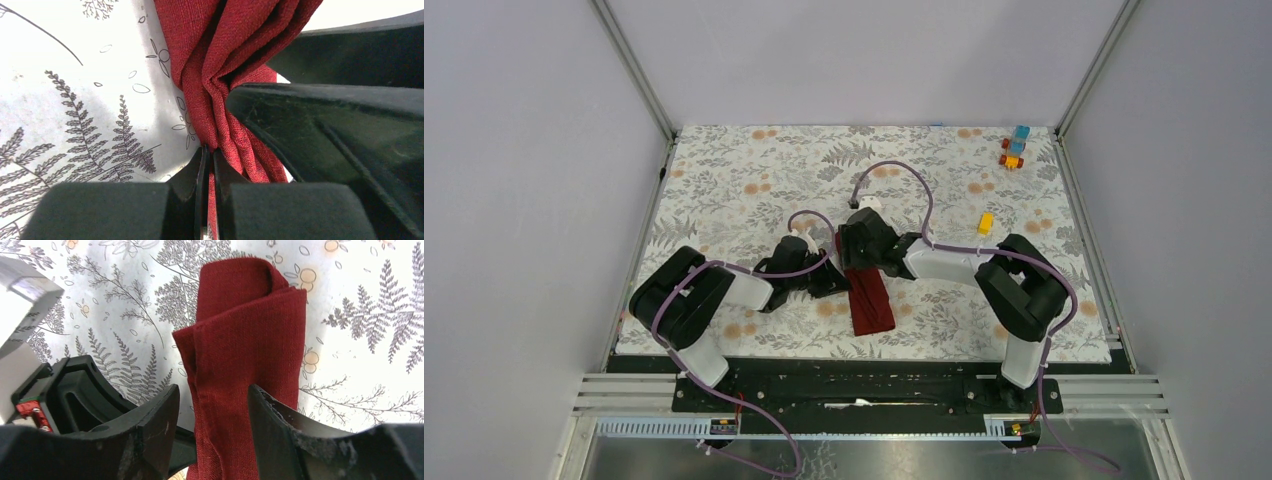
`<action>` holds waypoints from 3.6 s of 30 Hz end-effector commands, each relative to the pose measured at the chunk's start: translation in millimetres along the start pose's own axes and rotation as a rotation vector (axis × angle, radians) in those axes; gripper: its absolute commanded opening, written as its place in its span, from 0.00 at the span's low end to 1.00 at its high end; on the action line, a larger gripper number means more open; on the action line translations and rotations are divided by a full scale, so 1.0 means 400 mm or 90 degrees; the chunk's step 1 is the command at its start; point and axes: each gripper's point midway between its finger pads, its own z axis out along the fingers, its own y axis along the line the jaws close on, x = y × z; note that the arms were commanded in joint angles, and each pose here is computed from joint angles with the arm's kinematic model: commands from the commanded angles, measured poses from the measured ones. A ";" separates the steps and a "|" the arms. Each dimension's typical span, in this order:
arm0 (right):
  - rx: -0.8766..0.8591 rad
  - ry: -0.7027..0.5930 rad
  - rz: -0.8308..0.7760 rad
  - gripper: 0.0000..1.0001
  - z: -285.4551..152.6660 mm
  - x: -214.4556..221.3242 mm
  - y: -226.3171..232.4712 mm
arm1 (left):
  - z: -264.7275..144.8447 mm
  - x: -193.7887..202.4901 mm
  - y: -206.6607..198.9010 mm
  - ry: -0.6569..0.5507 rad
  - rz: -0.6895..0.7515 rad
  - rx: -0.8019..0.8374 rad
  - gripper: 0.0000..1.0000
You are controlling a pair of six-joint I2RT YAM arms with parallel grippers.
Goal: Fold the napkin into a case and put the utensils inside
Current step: Pick up the top corner of the smaller rectangle folded napkin, then stuff the top corner of the smaller-rectangle-folded napkin into the folded napkin.
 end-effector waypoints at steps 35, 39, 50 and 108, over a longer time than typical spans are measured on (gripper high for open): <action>0.076 -0.080 0.044 0.00 -0.009 -0.090 -0.021 | -0.068 -0.043 0.017 -0.042 0.010 -0.038 0.39; 0.081 -0.074 0.086 0.00 -0.020 -0.081 -0.051 | -0.106 -0.116 -0.013 -0.096 0.044 -0.061 0.51; 0.058 -0.050 0.153 0.00 -0.013 -0.072 -0.061 | -0.061 -0.266 -0.057 -0.155 0.221 -0.152 0.56; -0.006 -0.017 0.235 0.00 0.003 -0.046 -0.039 | 0.087 -0.286 -0.089 -0.149 0.420 -0.266 0.00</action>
